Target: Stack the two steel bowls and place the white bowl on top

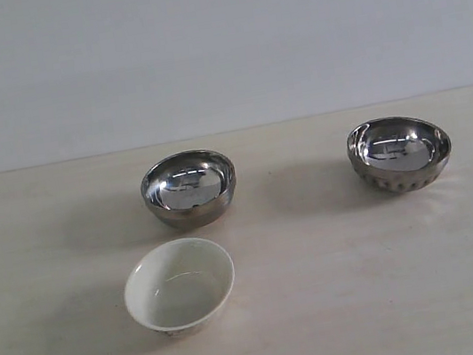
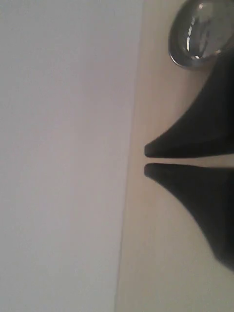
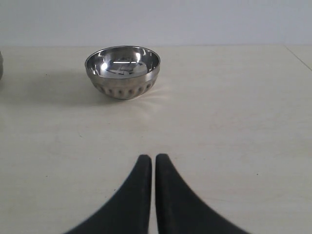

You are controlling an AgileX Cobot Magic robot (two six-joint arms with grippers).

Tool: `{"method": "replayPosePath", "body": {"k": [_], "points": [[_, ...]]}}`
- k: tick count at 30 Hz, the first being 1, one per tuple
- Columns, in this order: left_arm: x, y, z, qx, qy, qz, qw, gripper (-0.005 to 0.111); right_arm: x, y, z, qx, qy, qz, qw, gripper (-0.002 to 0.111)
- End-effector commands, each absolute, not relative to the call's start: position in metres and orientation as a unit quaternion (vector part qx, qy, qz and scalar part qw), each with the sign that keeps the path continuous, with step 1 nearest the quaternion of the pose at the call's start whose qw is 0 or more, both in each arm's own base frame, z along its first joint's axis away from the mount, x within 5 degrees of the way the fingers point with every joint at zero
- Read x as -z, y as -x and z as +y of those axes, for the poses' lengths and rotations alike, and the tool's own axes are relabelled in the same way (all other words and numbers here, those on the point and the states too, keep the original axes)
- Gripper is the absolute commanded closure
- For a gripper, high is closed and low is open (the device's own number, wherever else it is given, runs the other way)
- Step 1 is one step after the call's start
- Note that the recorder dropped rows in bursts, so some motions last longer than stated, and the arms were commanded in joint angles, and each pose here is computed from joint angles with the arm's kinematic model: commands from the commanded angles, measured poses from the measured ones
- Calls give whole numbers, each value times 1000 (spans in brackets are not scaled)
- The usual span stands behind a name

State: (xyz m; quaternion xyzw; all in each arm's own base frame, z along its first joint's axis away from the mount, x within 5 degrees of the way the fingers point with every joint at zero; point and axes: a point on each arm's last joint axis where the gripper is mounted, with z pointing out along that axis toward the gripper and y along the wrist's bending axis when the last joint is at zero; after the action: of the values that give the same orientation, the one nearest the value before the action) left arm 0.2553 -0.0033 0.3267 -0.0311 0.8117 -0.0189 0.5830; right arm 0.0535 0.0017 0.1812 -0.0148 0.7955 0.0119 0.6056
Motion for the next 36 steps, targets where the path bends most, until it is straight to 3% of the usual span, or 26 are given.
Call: {"method": "replayPosePath", "body": {"k": [1,8,17,21,24,29,31,33,36], "points": [[-314,-295,-9,-18,6,864,504,103,-182,-54,1,-6,15,791,611,108],[-281,-347,-33,3,-10,913,409,103,-182,-54,1,-6,15,791,611,108],[-250,-375,-49,73,28,911,405,103,-182,-54,1,-6,15,791,611,108],[-236,-384,-50,60,3,918,391,102,-182,-54,1,-6,15,791,611,108],[-224,-390,-53,63,7,932,358,83,-182,-54,1,-6,15,791,611,108],[-214,-399,-64,69,-3,938,341,18,-182,-54,1,-6,15,791,611,108],[-213,-402,-73,68,-28,937,342,2,-182,-54,1,-6,15,791,611,108],[-211,-405,-84,74,-48,936,342,0,-182,-54,1,-6,15,791,611,108],[-206,-416,-113,103,-61,932,342,13,-182,-54,1,-6,15,791,611,108]]}}
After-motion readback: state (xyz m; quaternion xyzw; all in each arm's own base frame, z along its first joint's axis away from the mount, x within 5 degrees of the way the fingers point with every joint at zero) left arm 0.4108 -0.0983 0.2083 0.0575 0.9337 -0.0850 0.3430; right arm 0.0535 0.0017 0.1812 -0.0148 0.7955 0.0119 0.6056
